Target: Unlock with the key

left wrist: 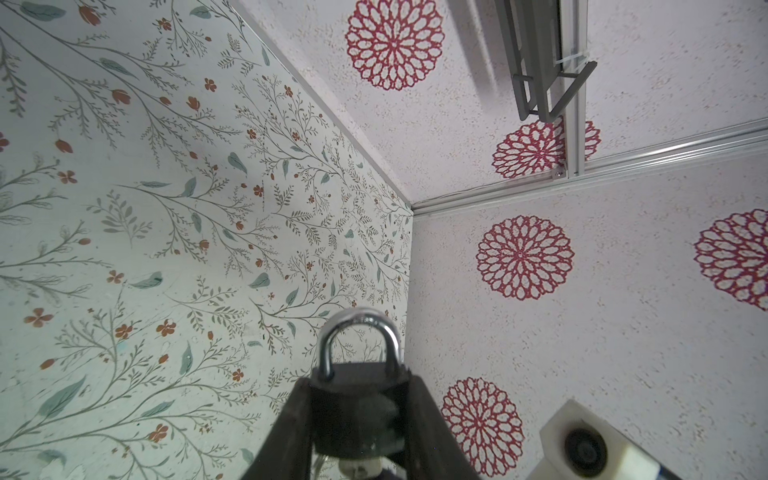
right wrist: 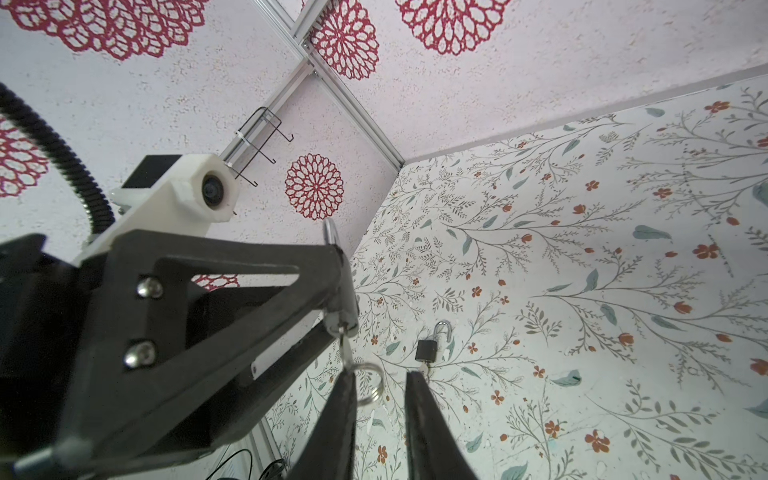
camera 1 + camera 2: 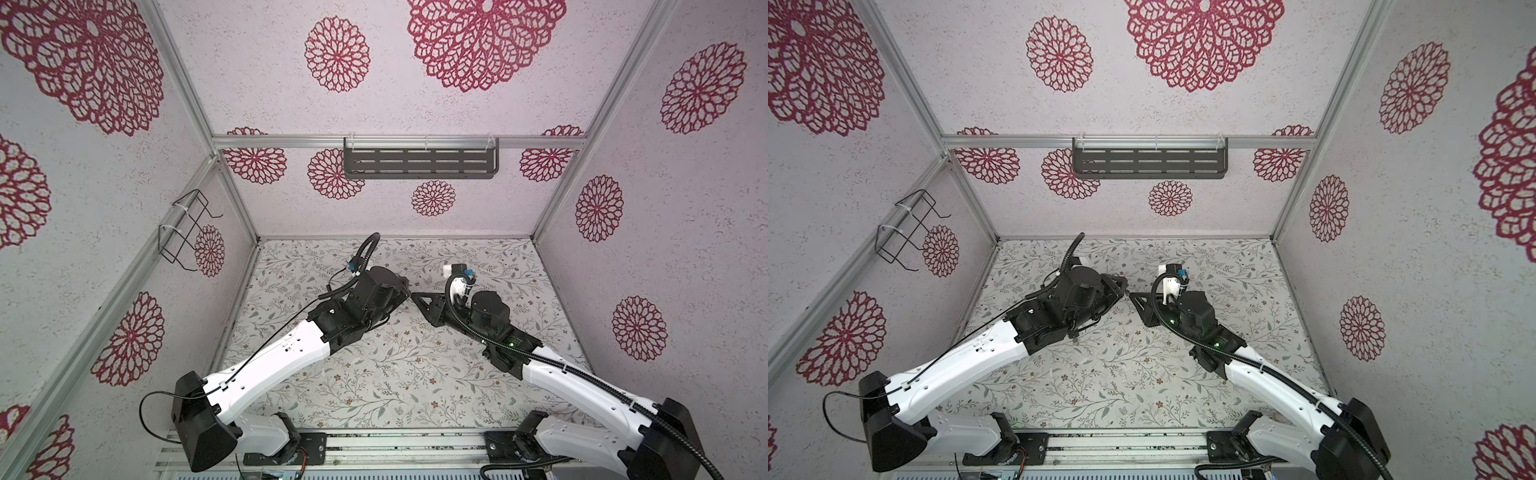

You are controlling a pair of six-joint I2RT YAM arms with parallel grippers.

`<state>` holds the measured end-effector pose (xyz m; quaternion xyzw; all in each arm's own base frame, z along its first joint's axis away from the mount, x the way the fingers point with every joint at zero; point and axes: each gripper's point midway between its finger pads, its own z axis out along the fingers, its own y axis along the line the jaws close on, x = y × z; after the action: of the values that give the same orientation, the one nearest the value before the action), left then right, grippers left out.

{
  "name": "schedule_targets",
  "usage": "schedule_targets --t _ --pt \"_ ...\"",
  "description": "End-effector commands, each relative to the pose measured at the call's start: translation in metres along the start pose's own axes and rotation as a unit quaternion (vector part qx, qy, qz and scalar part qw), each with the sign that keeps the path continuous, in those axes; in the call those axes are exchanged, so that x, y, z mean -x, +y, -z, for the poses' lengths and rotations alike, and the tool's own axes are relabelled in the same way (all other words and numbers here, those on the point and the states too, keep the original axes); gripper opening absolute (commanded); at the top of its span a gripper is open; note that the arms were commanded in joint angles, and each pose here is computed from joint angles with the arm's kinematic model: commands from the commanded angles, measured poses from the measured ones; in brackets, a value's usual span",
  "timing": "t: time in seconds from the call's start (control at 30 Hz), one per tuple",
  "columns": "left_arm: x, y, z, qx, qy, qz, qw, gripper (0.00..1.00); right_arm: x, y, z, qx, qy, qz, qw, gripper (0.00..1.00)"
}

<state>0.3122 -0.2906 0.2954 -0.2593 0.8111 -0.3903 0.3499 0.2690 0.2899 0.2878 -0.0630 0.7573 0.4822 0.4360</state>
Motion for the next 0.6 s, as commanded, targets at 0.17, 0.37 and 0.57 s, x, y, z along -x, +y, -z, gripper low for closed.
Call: schedule_targets --t 0.17,0.37,0.57 --pt "0.0066 -0.0129 0.0038 -0.022 -0.008 0.002 1.000 0.00 0.0280 0.0319 -0.0007 0.051 -0.028 0.004 0.998 0.23" --pt "0.0062 -0.0124 0.0037 -0.021 -0.007 0.003 1.000 0.00 0.0312 0.0315 0.0002 0.047 -0.033 0.007 0.998 0.24" --pt "0.0062 -0.0150 0.0036 -0.027 -0.007 0.004 1.000 0.00 0.0273 0.0290 -0.0026 0.046 -0.025 0.006 0.999 0.23"
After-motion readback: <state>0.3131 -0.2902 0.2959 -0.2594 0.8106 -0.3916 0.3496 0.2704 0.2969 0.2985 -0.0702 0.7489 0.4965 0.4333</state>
